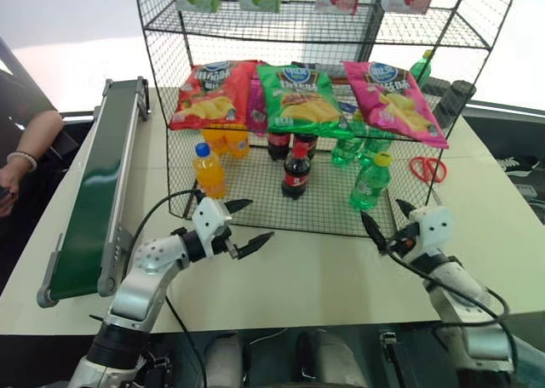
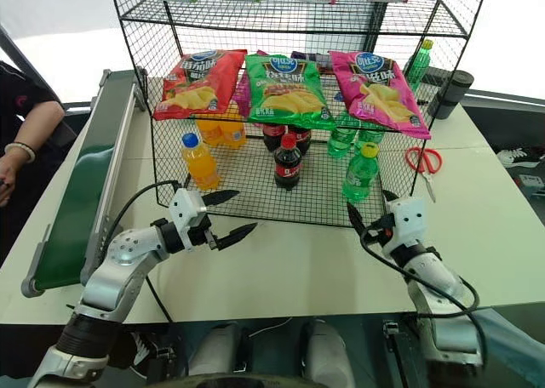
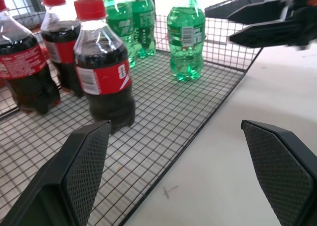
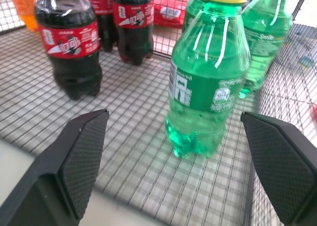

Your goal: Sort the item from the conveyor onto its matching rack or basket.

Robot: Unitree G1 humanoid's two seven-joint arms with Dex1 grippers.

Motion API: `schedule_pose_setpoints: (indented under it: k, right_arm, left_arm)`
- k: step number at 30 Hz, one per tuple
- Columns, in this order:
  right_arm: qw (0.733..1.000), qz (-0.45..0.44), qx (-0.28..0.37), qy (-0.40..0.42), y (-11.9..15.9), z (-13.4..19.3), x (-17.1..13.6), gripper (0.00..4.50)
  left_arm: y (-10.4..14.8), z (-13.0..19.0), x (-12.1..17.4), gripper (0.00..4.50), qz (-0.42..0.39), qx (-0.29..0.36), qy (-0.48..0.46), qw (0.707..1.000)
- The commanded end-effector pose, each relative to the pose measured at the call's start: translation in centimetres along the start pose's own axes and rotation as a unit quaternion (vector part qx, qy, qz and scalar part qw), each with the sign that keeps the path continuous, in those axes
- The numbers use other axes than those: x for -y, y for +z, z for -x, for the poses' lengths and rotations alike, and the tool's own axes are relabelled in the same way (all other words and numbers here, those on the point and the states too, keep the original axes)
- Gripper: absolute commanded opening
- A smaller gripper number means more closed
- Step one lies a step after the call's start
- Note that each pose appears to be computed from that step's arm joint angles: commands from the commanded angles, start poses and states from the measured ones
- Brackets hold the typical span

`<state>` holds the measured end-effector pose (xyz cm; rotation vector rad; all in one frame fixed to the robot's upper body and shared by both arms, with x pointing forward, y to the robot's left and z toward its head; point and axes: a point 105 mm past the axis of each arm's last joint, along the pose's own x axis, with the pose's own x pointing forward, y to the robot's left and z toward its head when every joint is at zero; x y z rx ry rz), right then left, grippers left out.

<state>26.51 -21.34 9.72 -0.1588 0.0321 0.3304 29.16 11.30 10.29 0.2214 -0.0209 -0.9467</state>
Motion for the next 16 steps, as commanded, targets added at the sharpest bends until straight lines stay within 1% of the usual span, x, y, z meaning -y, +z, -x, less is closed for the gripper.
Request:
schedule_pose_setpoints:
  k: [1, 7, 16]
  right_arm:
    - [0.999, 0.018, 0.025, 0.021, 2.6, 1.6, -0.1, 4.44]
    - [0.998, 0.039, -0.003, 0.050, 3.0, 4.0, 0.1, 4.44]
    - [0.997, 0.048, -0.007, 0.053, 3.2, 4.0, 1.0, 4.44]
  left_arm:
    - [0.0, 1.7, -1.8, 4.50, -0.006, -0.010, 0.037, 0.999]
    - [-1.3, 4.2, -3.6, 4.50, 0.005, -0.047, 0.072, 0.996]
    - [-1.8, 5.0, -3.2, 4.50, 0.010, -0.052, 0.073, 0.996]
